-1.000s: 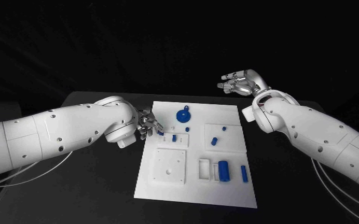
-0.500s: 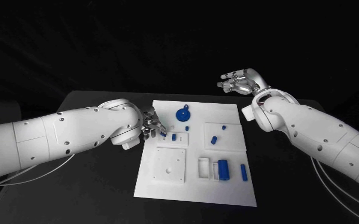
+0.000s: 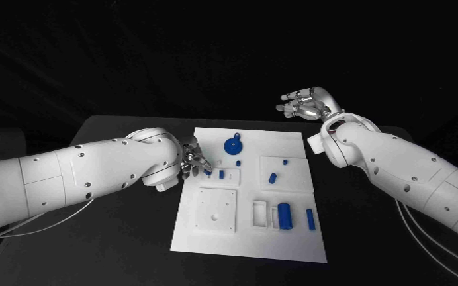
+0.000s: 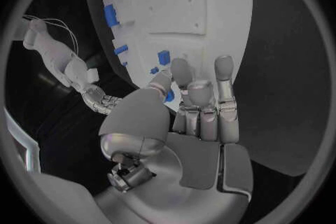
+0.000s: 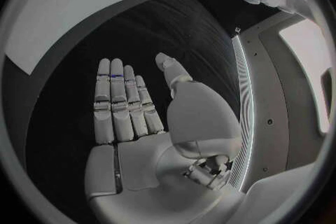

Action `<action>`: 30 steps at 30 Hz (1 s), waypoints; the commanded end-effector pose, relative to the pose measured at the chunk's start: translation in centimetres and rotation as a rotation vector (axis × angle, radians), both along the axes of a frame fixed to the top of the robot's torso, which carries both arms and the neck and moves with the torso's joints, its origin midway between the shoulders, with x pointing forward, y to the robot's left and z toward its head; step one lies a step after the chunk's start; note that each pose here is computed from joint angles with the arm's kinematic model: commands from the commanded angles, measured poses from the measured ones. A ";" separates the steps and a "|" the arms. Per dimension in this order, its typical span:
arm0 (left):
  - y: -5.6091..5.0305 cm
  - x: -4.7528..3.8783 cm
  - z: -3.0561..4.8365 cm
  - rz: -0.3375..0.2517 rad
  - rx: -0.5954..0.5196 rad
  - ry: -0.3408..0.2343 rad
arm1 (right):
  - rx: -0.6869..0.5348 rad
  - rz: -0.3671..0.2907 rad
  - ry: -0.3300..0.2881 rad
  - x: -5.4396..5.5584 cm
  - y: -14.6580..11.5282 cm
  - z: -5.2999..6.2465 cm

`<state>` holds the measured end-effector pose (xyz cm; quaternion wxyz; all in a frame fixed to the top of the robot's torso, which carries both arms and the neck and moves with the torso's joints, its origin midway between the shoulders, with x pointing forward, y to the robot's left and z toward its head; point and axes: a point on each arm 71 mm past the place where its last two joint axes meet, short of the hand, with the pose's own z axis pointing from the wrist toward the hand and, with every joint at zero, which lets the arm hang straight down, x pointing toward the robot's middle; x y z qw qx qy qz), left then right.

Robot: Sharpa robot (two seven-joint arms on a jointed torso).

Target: Assemble the parts on the task board

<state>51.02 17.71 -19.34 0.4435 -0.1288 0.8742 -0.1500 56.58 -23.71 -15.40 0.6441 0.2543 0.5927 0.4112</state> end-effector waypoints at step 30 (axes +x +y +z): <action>-0.4 -0.27 -0.99 -0.045 0.044 0.041 | 0.000 0.022 0.004 0.0 0.2 -0.1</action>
